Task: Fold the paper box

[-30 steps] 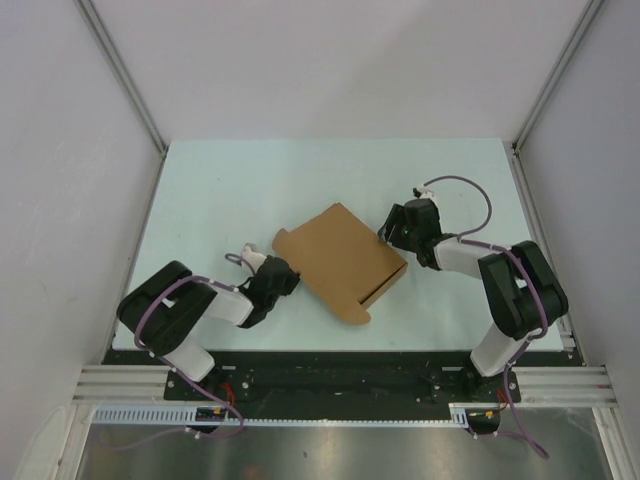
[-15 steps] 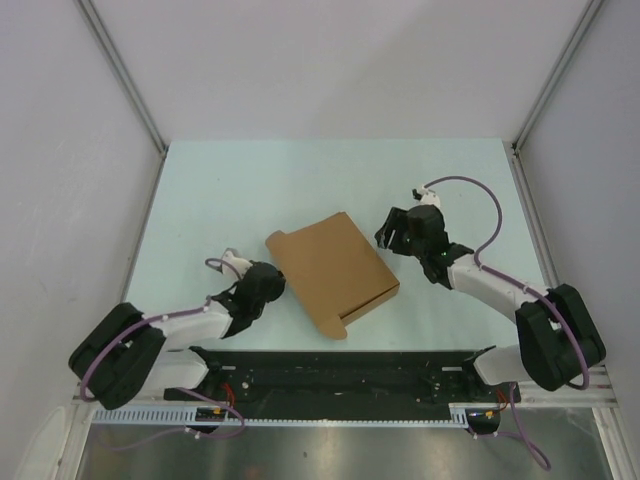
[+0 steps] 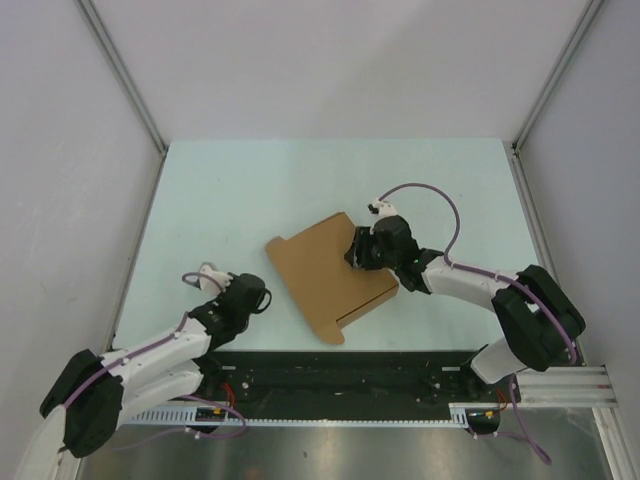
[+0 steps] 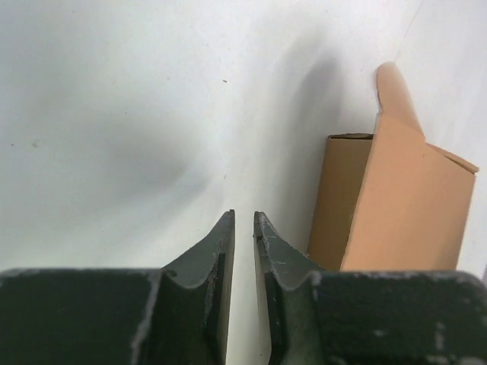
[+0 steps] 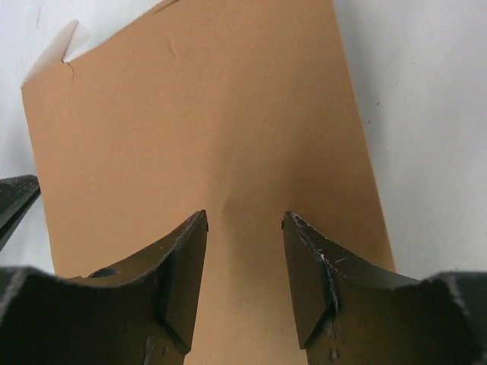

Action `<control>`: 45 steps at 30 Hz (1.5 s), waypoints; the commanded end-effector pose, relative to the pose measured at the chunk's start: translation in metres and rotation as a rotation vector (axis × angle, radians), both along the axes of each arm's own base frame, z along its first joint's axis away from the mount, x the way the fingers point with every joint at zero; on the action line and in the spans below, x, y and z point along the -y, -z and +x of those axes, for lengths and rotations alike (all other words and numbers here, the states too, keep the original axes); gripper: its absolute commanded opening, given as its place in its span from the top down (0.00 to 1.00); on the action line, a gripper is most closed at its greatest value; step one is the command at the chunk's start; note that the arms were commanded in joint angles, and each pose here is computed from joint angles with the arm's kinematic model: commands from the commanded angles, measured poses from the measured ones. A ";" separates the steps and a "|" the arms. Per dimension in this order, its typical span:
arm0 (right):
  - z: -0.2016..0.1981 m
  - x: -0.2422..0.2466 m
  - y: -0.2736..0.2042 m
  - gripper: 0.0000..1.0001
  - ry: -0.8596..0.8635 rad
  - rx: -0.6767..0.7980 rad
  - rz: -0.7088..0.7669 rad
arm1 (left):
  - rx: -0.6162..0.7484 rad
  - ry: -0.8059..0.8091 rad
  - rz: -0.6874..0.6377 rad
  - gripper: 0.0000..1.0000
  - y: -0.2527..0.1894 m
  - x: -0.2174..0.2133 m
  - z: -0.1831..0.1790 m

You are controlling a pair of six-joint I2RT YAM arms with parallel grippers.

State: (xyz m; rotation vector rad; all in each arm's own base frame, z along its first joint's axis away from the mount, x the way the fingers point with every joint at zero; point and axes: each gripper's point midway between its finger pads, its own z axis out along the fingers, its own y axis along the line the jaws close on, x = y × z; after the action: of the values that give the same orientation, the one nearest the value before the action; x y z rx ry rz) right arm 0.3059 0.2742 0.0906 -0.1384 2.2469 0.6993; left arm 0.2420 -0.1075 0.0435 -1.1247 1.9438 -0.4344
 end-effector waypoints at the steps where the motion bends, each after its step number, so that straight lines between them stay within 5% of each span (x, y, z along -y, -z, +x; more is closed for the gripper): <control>1: -0.003 -0.007 0.016 0.50 -0.045 -0.028 -0.041 | 0.015 -0.056 -0.021 0.80 0.010 -0.015 -0.008; 5: -0.004 -0.001 0.030 0.50 -0.039 -0.055 -0.073 | 0.071 -0.035 -0.169 0.85 0.014 0.002 -0.005; 12: 0.001 0.008 0.030 0.50 -0.015 -0.051 -0.092 | 0.041 -0.027 -0.219 0.90 0.026 0.012 -0.004; 13: 0.002 0.011 0.031 0.50 -0.007 -0.056 -0.096 | 0.056 -0.017 -0.245 0.87 0.024 0.016 -0.003; 17: 0.002 0.019 0.037 0.50 0.007 -0.071 -0.107 | 0.137 0.037 -0.325 0.44 0.016 0.028 0.000; 20: 0.002 0.022 0.036 0.50 0.020 -0.078 -0.088 | 0.166 0.045 -0.376 0.32 0.024 0.024 -0.010; 22: 0.002 0.022 0.035 0.50 0.020 -0.077 -0.087 | 0.176 0.025 -0.414 0.34 0.027 0.020 -0.014; 29: 0.001 0.026 0.039 0.50 0.025 -0.088 -0.092 | 0.188 -0.038 -0.490 0.68 0.031 0.007 -0.025; 33: 0.002 0.028 0.039 0.51 0.029 -0.087 -0.099 | 0.139 -0.053 -0.467 0.64 0.038 0.005 -0.027; 37: 0.003 0.032 0.041 0.51 0.039 -0.088 -0.111 | 0.082 -0.157 -0.232 0.62 0.040 -0.029 -0.028; 45: 0.005 0.034 0.050 0.52 0.046 -0.105 -0.117 | 0.189 -0.175 -0.252 0.60 0.022 -0.037 -0.016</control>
State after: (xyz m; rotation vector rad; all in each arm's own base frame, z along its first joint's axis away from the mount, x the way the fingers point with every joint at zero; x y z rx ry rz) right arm 0.3229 0.2699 0.0873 -0.1336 2.2351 0.7140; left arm 0.2443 -0.0957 0.0823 -1.3610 1.5497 -0.8885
